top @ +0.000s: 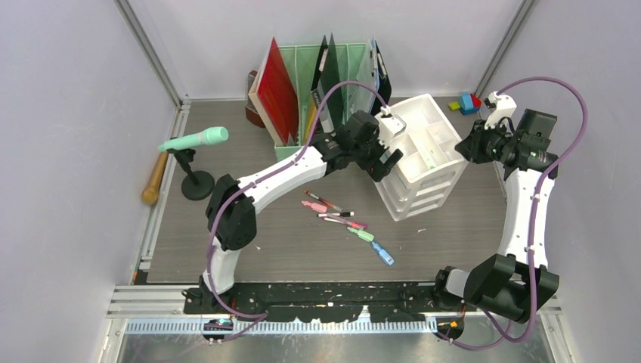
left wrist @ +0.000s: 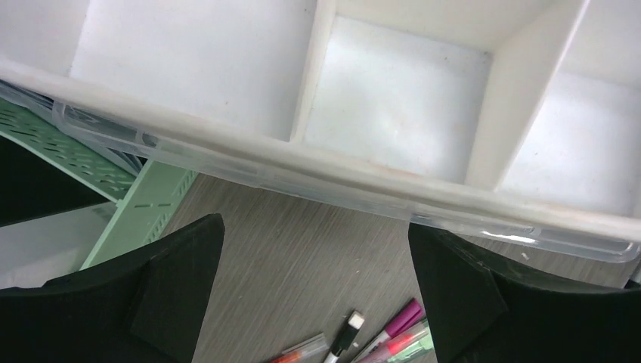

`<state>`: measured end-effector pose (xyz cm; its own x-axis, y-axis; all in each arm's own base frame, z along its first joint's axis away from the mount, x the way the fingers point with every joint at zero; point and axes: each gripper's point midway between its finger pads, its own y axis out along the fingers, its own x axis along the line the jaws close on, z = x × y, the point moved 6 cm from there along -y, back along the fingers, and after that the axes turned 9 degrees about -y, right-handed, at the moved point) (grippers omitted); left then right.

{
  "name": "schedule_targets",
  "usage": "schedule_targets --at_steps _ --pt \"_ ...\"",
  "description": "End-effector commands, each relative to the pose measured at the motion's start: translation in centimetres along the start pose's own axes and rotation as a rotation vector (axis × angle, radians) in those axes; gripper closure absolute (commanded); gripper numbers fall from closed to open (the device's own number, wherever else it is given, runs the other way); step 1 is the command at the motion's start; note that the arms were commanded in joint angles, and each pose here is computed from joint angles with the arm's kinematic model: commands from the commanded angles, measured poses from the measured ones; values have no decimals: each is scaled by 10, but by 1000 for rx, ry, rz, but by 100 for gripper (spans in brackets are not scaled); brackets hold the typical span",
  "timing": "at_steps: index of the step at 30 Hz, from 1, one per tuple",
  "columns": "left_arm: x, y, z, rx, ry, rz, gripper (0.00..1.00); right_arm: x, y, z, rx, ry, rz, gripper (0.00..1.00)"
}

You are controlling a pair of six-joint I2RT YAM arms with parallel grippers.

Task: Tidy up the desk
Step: Close the drawer in the storage box.

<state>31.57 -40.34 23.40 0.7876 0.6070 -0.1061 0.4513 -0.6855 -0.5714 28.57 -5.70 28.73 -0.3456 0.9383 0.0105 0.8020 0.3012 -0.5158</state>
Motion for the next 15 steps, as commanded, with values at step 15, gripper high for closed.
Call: schedule_targets --at_steps 15 --pt "-5 -9 -8 -58 -61 23 0 1 15 23 133 113 -8 83"
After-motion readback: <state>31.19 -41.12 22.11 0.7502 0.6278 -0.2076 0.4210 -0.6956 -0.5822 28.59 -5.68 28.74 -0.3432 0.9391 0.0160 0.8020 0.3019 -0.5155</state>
